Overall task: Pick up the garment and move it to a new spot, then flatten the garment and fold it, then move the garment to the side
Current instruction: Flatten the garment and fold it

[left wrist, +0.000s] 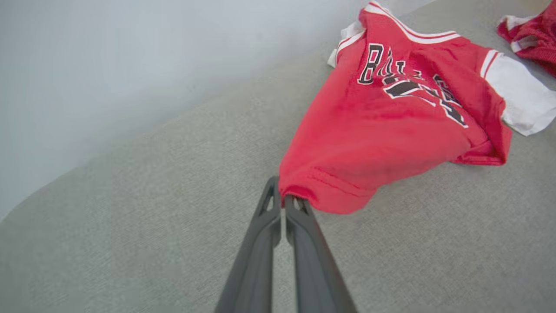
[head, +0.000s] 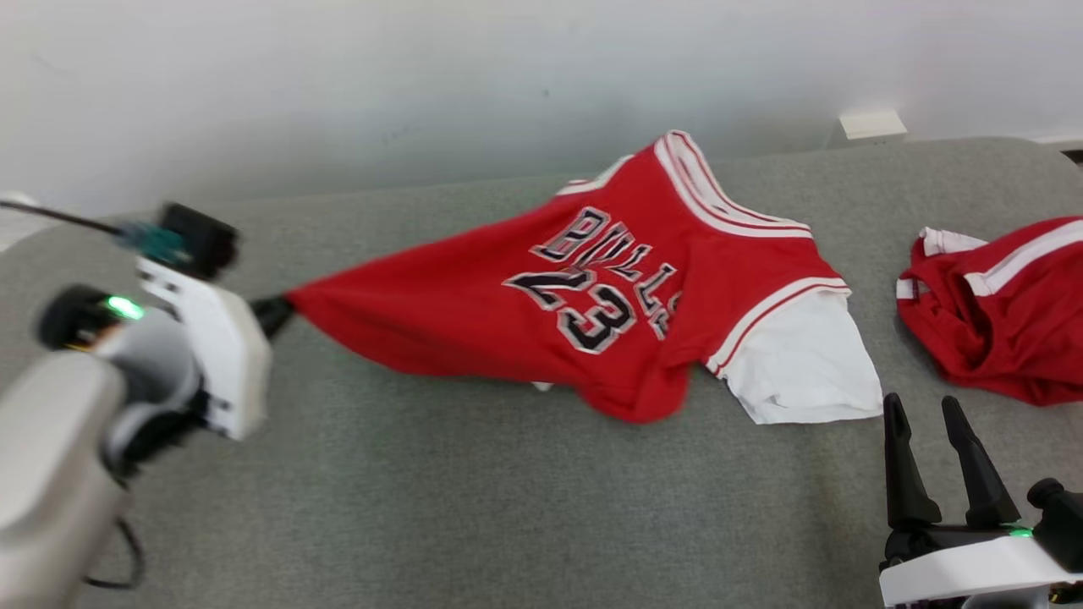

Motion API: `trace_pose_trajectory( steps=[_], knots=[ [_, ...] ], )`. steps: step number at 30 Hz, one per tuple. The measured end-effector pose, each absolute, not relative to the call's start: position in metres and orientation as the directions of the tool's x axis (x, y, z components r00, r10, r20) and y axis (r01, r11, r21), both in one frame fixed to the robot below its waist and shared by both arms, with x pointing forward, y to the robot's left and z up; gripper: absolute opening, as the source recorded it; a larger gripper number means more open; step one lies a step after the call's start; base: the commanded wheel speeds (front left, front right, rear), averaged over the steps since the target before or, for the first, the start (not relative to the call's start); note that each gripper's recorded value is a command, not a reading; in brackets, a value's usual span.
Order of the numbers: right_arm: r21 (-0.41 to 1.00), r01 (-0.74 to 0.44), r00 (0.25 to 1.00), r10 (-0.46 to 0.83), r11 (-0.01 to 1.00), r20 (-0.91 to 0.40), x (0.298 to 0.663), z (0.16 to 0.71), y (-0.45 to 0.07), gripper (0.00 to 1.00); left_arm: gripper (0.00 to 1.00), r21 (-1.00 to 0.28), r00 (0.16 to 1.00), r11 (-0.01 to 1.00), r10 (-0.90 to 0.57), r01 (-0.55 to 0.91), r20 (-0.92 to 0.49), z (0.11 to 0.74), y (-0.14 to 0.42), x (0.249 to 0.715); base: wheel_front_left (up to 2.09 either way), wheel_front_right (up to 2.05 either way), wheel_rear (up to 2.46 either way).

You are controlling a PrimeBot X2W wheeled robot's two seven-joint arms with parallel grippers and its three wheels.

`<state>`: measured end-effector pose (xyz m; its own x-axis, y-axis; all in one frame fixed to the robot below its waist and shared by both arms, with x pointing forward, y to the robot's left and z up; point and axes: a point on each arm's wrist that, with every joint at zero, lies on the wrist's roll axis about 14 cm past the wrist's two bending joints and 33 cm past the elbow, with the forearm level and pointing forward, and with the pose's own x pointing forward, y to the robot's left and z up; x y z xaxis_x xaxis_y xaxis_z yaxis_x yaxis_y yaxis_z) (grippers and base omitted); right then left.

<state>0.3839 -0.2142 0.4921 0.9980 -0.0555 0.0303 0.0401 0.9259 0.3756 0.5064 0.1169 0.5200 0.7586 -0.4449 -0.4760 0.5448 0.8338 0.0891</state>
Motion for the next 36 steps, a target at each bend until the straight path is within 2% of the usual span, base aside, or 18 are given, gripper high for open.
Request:
trace_pose_trajectory(
  steps=[5,9,12,13,14,15,18,21,30,36],
  knots=[
    [0.369,0.066,0.998,-0.068,0.927,-0.008,0.384,0.481,-0.219,1.0,0.0,0.132,0.816,0.892,-0.326,0.433,-0.477,0.531,0.163,0.551,0.0,0.0,0.0],
    [0.362,0.07,0.997,-0.073,0.929,-0.005,0.391,0.483,-0.221,1.0,0.0,0.126,0.859,0.922,-0.282,0.366,-0.428,0.531,0.175,0.585,0.0,0.0,0.0],
    [0.353,0.08,0.997,-0.08,0.932,-0.016,0.393,0.48,-0.224,1.0,0.0,0.114,0.863,0.94,-0.24,0.321,-0.444,0.512,0.181,0.602,0.0,0.0,0.0],
    [0.351,0.086,0.996,-0.085,0.932,-0.02,0.393,0.478,-0.225,1.0,0.06,0.104,0.854,0.944,-0.231,0.312,-0.465,0.5,0.181,0.603,0.0,0.0,0.0],
    [0.35,0.091,0.996,-0.087,0.932,-0.026,0.393,0.476,-0.226,1.0,0.95,0.09,0.844,0.949,-0.223,0.302,-0.488,0.488,0.182,0.604,0.0,0.0,0.0],
    [0.349,0.098,0.995,-0.092,0.932,-0.032,0.392,0.474,-0.227,1.0,1.0,0.065,0.835,0.954,-0.223,0.293,-0.503,0.478,0.179,0.605,0.0,0.0,0.0],
    [0.351,0.115,0.993,-0.103,0.929,-0.052,0.389,0.467,-0.228,1.0,1.0,0.03,0.82,0.957,-0.231,0.289,-0.523,0.46,0.171,0.603,0.0,0.0,0.0],
    [0.356,0.104,0.995,-0.093,0.929,-0.046,0.389,0.468,-0.225,1.0,1.0,0.047,0.836,0.951,-0.244,0.305,-0.492,0.465,0.167,0.6,0.0,0.0,0.0],
    [0.37,0.015,1.0,-0.017,0.929,0.002,0.394,0.481,-0.201,1.0,1.0,0.115,0.912,0.913,-0.368,0.391,-0.18,0.546,0.15,0.575,0.0,0.0,0.0],
    [0.386,-0.038,0.999,0.036,0.922,0.012,0.396,0.483,-0.181,1.0,1.0,0.022,0.895,0.9,-0.431,0.436,-0.113,0.536,0.129,0.529,0.0,0.0,0.0]
  ],
)
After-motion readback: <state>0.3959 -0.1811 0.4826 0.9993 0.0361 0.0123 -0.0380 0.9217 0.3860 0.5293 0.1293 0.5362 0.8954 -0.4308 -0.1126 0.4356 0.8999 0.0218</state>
